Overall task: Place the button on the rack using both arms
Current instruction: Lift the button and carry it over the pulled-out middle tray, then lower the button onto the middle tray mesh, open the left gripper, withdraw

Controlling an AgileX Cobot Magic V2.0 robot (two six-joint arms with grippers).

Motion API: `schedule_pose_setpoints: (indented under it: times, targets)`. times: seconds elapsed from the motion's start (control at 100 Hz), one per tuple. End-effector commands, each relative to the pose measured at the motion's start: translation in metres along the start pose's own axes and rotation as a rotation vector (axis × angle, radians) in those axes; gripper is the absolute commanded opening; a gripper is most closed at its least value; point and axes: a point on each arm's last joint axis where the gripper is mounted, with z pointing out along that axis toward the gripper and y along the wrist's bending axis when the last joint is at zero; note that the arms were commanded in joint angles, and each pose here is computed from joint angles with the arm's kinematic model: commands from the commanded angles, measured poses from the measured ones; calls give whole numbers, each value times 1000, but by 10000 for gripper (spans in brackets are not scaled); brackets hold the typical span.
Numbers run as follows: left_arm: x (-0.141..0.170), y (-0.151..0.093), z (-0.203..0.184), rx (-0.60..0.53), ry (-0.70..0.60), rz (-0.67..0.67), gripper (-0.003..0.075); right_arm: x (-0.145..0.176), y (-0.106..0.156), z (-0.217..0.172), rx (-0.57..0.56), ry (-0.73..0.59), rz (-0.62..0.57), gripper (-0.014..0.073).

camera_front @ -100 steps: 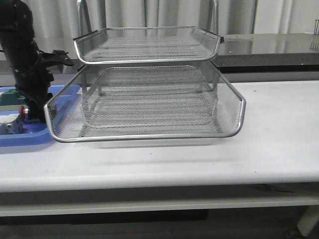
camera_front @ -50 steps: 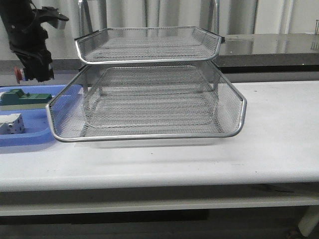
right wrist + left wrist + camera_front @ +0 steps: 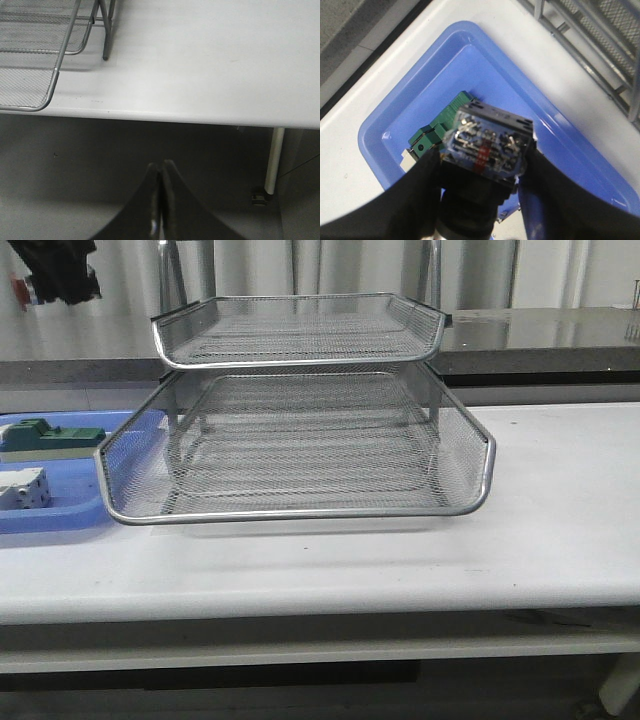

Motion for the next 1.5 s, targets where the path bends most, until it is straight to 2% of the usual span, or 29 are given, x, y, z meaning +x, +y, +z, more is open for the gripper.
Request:
schedule_pose_setpoints:
  times: [0.0, 0.3, 0.56, 0.88, 1.09, 1.28, 1.49]
  targets:
    - [-2, 1, -64, -48, -90, -26, 27, -13, 0, -7, -2, -90, -8, -68]
    - [20, -27, -118, -1, -103, -46, 27, -13, 0, -7, -2, -90, -8, -68]
    - [28, -75, -142, 175, -149, -7, 27, -13, 0, -7, -2, -90, -8, -68]
    - [6, -155, -128, 328, -128, 181, 27, -13, 0, -7, -2, -90, -8, -68]
    - [-8, -201, -107, 385, -104, 284, 27, -13, 0, -7, -2, -90, -8, -68]
    - [-15, -224, -80, 411, -71, 319, 31, -13, 0, -7, -2, -90, -8, -68]
    - [-16, -231, -64, 419, -40, 326, 43, -13, 0, -7, -2, -90, -8, -68]
